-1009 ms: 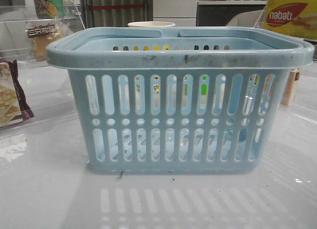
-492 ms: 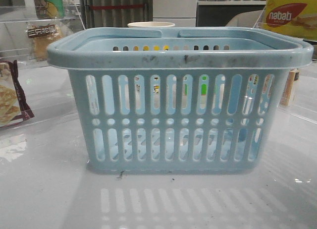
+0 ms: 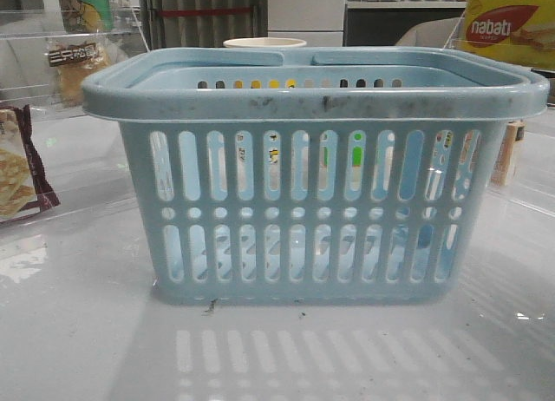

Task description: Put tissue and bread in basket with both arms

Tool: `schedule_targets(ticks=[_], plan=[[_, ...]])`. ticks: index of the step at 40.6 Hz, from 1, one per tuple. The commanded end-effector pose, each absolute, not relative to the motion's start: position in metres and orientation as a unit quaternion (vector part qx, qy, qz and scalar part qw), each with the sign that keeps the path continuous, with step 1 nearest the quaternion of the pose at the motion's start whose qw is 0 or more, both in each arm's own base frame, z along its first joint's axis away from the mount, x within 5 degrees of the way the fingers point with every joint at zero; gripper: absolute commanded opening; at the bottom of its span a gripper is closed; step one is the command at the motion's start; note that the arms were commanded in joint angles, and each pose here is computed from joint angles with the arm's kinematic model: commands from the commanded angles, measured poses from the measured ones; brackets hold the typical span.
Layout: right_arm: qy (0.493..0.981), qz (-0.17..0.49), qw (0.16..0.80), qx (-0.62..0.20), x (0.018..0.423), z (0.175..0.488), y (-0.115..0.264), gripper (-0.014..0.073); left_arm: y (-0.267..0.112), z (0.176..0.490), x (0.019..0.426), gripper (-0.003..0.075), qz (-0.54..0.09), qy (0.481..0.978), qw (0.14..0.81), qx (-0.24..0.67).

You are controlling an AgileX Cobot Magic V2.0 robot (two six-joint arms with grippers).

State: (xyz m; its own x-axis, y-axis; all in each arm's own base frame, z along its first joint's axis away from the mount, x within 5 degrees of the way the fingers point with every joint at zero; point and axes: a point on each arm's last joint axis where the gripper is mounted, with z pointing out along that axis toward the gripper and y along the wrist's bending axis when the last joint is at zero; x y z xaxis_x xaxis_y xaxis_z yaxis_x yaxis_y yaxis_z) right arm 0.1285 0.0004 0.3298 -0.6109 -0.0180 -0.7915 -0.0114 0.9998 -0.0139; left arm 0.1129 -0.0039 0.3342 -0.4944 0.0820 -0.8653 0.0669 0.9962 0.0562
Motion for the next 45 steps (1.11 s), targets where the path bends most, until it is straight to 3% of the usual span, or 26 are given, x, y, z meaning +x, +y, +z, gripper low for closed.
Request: schedule_targets(ticks=[1, 4, 8, 17, 26, 45], plan=[[0.882, -0.010, 0.471, -0.012, 0.139, 0.341, 0.000, 0.0330, -0.005, 0.346, 0.120, 0.0316, 0.000, 0.843, 0.536, 0.039], [0.886, -0.010, 0.463, -0.012, 0.143, 0.339, 0.000, 0.0492, -0.006, 0.346, 0.122, 0.0459, -0.001, 0.845, 0.534, 0.040], [0.891, -0.011, 0.454, -0.013, 0.150, 0.335, 0.000, 0.0565, -0.010, 0.346, 0.122, 0.0538, -0.017, 0.844, 0.534, 0.049], [0.892, -0.025, 0.450, 0.015, 0.181, 0.335, -0.011, 0.0549, -0.031, 0.346, 0.119, 0.0494, -0.062, 0.836, 0.532, 0.121], [0.898, -0.054, 0.429, 0.079, 0.230, 0.345, -0.047, 0.0549, -0.046, 0.346, 0.114, 0.0426, -0.097, 0.826, 0.527, 0.176], [0.913, -0.067, 0.395, 0.082, 0.345, 0.327, -0.081, 0.0549, -0.048, 0.346, 0.113, 0.0305, -0.101, 0.826, 0.524, 0.183]])
